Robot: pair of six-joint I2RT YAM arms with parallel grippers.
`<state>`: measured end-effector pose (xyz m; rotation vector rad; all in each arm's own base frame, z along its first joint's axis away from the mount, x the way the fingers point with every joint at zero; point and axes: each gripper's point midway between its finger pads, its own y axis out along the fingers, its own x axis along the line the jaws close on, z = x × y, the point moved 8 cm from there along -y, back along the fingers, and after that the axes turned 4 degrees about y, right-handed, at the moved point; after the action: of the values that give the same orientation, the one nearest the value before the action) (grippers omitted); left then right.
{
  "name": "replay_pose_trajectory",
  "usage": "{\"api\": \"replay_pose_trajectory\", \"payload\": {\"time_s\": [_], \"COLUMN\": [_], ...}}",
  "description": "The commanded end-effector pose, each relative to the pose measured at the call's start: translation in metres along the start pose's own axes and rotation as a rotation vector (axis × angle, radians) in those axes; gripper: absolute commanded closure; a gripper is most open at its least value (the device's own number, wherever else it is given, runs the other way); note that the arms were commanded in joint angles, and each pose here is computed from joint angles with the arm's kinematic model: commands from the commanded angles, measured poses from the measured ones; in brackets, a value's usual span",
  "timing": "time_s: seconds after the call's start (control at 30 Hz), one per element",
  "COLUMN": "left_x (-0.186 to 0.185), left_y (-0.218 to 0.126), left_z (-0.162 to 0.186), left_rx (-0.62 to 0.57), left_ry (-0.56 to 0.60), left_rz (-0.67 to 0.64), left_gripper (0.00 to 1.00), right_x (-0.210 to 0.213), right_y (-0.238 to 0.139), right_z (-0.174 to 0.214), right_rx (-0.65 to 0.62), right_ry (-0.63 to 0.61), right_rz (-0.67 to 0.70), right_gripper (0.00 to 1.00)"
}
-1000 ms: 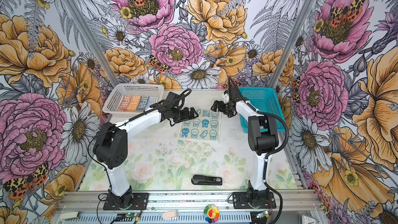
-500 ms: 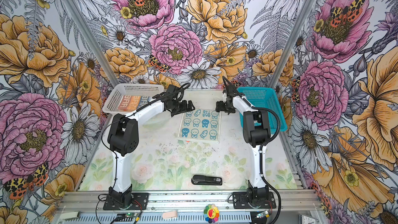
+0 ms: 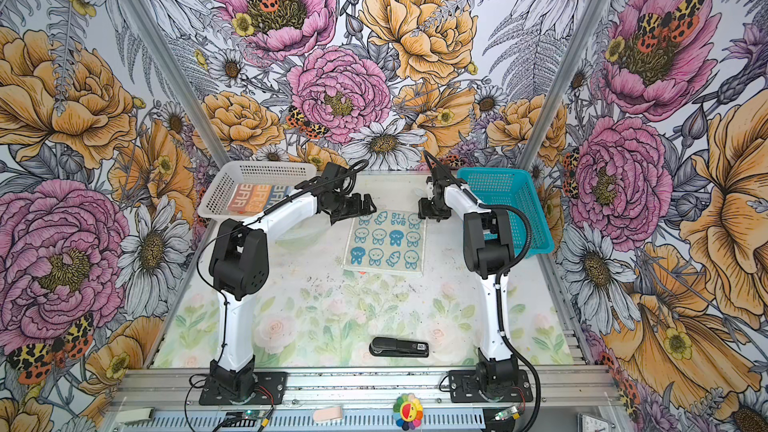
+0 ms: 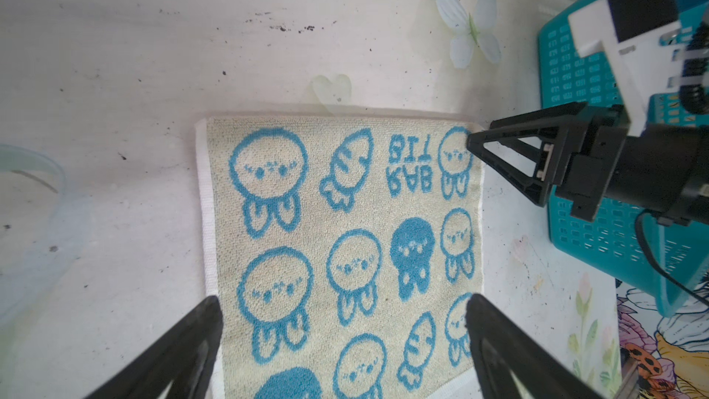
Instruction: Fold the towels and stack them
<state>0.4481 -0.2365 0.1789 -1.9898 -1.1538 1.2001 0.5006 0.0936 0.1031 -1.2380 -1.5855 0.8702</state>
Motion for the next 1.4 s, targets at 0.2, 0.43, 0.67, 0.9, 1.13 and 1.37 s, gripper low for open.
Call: {"api": "replay_pose_trajectory", "payload": {"time_s": [0.2,0.43,0.67,0.9,1.13,1.37], "left_x": [0.002,0.008,0.026,0.049,0.066,0.071], "left_y": [0.002,0.004,0.010,0.032,0.050,0.066], "left_z": [-0.003,-0.002,-0.009,-0.027,-0.044,-0.048], "left_rx": [-0.008,-0.001,0.001,0.006,0.014,0.039], "left_ry": [0.017,0.010,-0.020,-0.024,-0.019,0.018], "left_rz": [-0.011,-0.017,-0.018,-0.015,0.006,0.002], "left_gripper": [0.01,0.01,0.01,0.06,0.20,0.39], "right_x": [0.006,0.007,0.012,0.023,0.031,0.031], "right_y": [0.013,0.024,0.025,0.021,0.018,0.019], "right_z": [0.000,0.004,0.001,-0.003,-0.006,-0.008], "right_rx": [0.035,0.072,0.078,0.072,0.063,0.063], "right_ry": [0.000,0.019,0.013,-0.025,-0.072,-0.074], "right_rz": [0.013,0.010,0.003,-0.022,-0.029,-0.027], "right_gripper": [0.59,0.75,0.89,1.00,1.00,1.00]}}
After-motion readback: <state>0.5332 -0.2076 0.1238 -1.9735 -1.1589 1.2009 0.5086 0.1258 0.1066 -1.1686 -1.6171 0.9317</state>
